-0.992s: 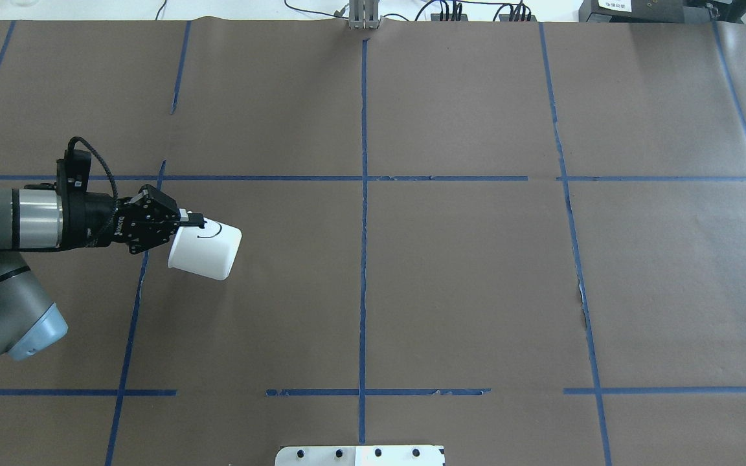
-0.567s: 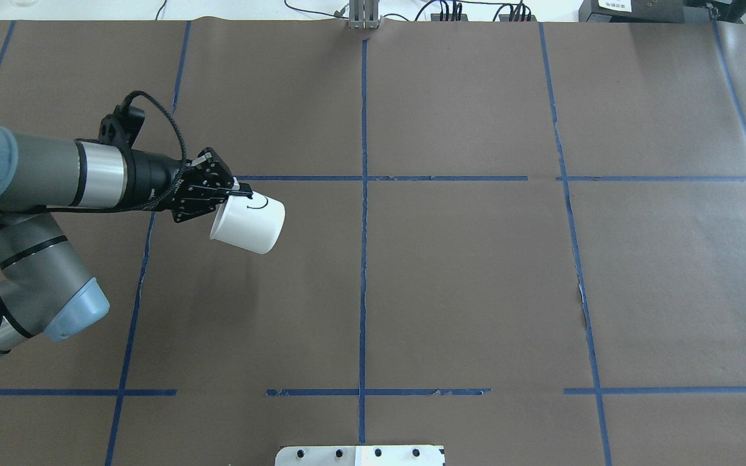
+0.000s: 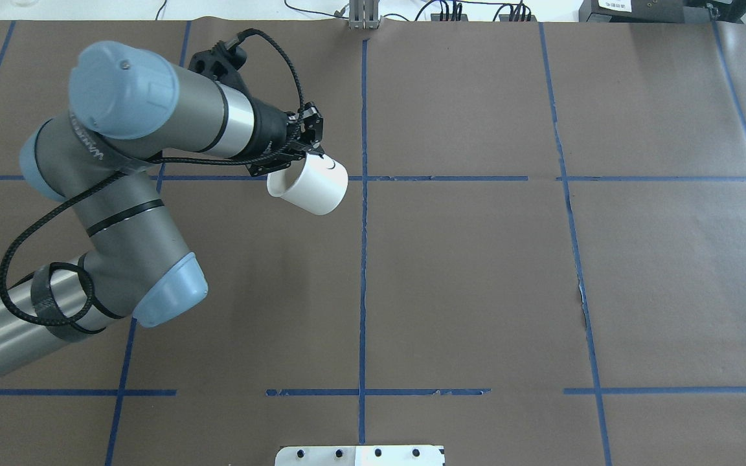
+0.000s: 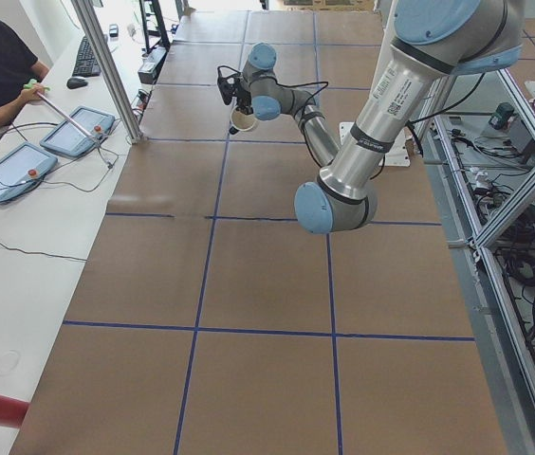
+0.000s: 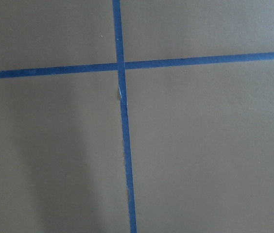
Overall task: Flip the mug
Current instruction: 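Carry the mug with the left gripper toward the table center, rotating it, then lower the mug upright onto the table with the left gripper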
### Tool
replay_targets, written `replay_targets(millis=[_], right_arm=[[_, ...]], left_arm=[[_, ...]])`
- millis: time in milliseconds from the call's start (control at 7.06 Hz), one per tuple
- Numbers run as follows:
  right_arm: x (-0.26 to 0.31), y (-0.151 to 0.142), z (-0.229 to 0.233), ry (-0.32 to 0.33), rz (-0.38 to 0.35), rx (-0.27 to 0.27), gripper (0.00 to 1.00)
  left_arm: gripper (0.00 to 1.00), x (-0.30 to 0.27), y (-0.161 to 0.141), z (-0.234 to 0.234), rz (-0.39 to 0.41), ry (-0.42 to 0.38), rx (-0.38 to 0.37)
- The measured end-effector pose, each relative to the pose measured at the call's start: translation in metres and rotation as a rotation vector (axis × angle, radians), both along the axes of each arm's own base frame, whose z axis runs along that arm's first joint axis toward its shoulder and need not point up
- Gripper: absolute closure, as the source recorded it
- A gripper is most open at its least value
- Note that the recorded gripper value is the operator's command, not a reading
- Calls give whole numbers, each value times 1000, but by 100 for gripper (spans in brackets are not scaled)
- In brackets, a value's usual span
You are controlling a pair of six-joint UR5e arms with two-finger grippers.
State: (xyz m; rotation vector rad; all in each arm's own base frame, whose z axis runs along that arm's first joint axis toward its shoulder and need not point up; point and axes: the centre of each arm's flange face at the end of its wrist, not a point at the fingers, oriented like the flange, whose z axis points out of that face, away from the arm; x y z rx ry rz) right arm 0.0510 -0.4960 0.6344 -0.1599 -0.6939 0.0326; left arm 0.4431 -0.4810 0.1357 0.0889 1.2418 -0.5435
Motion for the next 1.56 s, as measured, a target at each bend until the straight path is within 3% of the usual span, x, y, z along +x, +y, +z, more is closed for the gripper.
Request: replay_targets(millis=[425,850,1276,1559], right_arm=[[0,0,0,0,0,0,0],[0,0,0,0,0,0,0],[0,0,0,0,0,0,0],[0,0,0,0,0,1,0]], left_arm=[[100,80,26,-30,13,-288,92],[100,149,31,-50,67,-498,100],[100,196,47,-48,76,-626,108],[100,211,56,-41,74,-657,117]])
